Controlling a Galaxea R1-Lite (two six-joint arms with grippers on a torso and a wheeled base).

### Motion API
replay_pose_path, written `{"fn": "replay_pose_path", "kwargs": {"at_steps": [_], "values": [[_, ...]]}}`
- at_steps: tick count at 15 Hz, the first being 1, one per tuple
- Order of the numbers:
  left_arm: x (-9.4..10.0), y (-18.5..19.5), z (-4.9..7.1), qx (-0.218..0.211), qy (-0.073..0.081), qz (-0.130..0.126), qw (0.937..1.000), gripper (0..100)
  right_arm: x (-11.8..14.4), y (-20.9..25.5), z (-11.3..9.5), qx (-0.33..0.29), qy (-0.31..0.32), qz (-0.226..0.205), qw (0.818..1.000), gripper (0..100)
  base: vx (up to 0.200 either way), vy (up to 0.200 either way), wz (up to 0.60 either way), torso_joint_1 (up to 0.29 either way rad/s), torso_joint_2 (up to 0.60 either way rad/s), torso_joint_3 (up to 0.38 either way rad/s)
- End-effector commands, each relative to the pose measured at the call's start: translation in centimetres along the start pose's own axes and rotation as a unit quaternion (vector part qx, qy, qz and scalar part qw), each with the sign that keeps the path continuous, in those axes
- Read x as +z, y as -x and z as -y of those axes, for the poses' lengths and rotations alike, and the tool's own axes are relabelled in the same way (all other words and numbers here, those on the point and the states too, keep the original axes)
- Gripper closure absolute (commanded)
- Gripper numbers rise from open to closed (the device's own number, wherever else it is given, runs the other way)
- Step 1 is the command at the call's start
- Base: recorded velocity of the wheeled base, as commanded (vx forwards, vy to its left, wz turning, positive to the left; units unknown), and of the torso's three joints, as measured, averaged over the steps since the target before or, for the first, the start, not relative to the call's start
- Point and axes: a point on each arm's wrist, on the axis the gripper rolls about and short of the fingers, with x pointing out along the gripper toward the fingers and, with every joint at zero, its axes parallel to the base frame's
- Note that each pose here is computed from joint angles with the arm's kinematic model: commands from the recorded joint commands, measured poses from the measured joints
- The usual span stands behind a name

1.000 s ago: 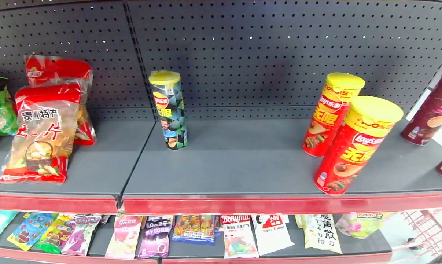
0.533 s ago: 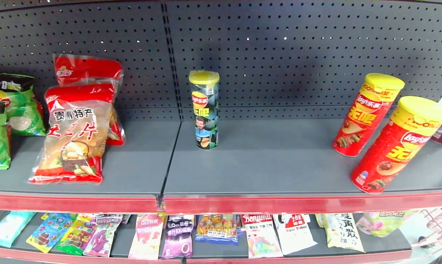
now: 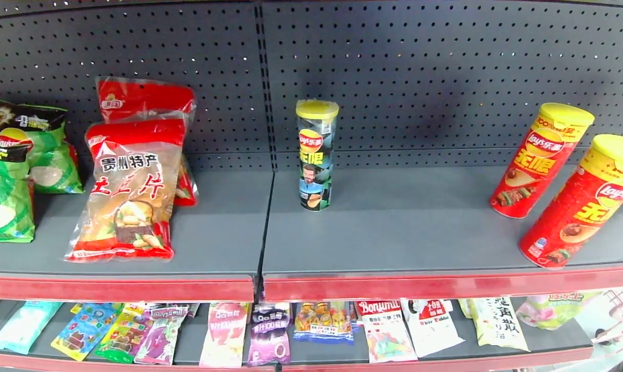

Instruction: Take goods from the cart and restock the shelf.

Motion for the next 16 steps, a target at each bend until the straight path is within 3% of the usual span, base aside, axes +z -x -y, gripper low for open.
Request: {"fn": "replay_pose_path", "kwargs": {"at_steps": [1, 4, 10, 13, 14, 16], "values": [[0.0, 0.0, 0.0, 0.0, 0.0, -0.002, 1.0, 0, 0.0, 0.0, 0.0, 0.001, 0.0, 0.0, 1.0, 100, 0.2, 0.0, 0.0, -0.012, 0.0, -0.002], [0.0, 0.0, 0.0, 0.0, -0.002, -0.002, 1.0, 0, -0.1, -0.1, 0.0, 0.001, 0.0, -0.002, 1.0, 100, 0.2, 0.0, 0.0, -0.002, 0.01, 0.002], [0.1, 0.0, 0.0, -0.005, -0.007, 0.003, 1.0, 0, -0.2, -0.1, 0.0, 0.0, 0.001, -0.003, 1.0, 100, 0.0, 0.0, 0.0, 0.0, 0.0, 0.0], [0.8, -0.1, -0.1, -0.038, -0.023, 0.019, 0.9988, 0, -0.5, 0.8, -0.1, 0.033, 0.0, 0.029, 0.999, 100, 0.0, 0.0, 0.0, 0.0, 0.0, 0.0], [2.3, -0.5, -0.2, -0.099, -0.027, 0.031, 0.9942, 0, -0.9, 1.5, -0.3, 0.097, 0.005, 0.06, 0.993, 100, 0.0, 0.0, 0.0, 0.0, 0.0, 0.0], [5.4, -3.0, -0.5, -0.124, -0.025, 0.002, 0.9919, 0, -1.1, 1.7, -0.4, 0.122, 0.007, 0.072, 0.99, 100, 0.0, 0.0, 0.0, 0.0, 0.0, 0.0]]}}
